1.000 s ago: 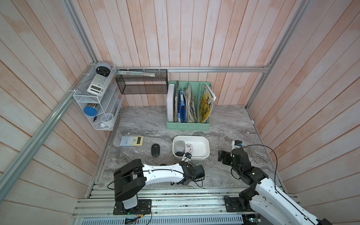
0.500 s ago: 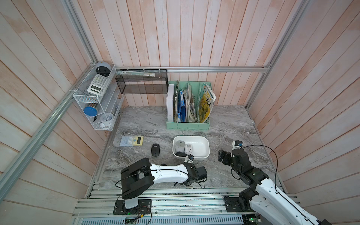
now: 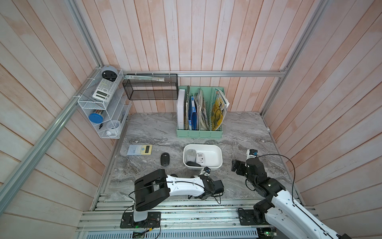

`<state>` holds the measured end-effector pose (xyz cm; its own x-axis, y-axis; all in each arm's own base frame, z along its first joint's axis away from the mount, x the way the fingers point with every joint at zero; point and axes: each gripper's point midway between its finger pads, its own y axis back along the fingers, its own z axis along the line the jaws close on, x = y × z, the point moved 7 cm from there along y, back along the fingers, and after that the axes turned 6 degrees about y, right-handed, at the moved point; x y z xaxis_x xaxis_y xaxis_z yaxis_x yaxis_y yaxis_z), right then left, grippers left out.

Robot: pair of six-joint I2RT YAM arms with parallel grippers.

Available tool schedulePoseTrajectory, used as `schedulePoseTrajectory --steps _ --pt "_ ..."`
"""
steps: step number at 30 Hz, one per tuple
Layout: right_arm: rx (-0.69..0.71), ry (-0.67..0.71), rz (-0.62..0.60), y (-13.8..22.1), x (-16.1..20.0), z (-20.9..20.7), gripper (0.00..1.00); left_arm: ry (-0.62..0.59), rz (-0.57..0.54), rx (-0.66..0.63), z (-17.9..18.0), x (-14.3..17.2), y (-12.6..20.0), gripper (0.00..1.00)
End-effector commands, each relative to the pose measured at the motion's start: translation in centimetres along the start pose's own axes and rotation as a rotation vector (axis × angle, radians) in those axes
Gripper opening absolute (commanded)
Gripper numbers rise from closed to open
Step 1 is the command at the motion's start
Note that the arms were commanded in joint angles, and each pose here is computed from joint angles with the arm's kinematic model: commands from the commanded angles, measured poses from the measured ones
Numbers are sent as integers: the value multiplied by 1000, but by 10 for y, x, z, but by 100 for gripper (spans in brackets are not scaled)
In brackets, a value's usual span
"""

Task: Take out the mouse from the storage box
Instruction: Place the mouse at the center of the board.

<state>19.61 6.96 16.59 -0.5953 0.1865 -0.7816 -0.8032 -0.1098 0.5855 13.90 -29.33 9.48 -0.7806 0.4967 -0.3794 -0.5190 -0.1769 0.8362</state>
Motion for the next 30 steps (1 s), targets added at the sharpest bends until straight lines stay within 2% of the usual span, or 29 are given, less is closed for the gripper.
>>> schedulePoseTrajectory --steps 1,7,17,23,25,30 --pt "16 1 -1 0 2 -3 95 20 -10 24 -6 -6 3 56" --pt "12 1 -2 1 2 -3 95 29 -9 45 -7 -7 5 58" --pt "15 1 -2 1 2 -4 95 73 -24 121 -6 -10 14 75" --pt "15 -12 10 -1 3 -3 95 237 -40 284 17 -23 26 80" --pt "15 -22 21 -2 3 -2 95 294 -63 311 31 -29 30 87" --pt "-51 -4 68 -3 -6 12 95 487 -136 388 84 -41 36 90"
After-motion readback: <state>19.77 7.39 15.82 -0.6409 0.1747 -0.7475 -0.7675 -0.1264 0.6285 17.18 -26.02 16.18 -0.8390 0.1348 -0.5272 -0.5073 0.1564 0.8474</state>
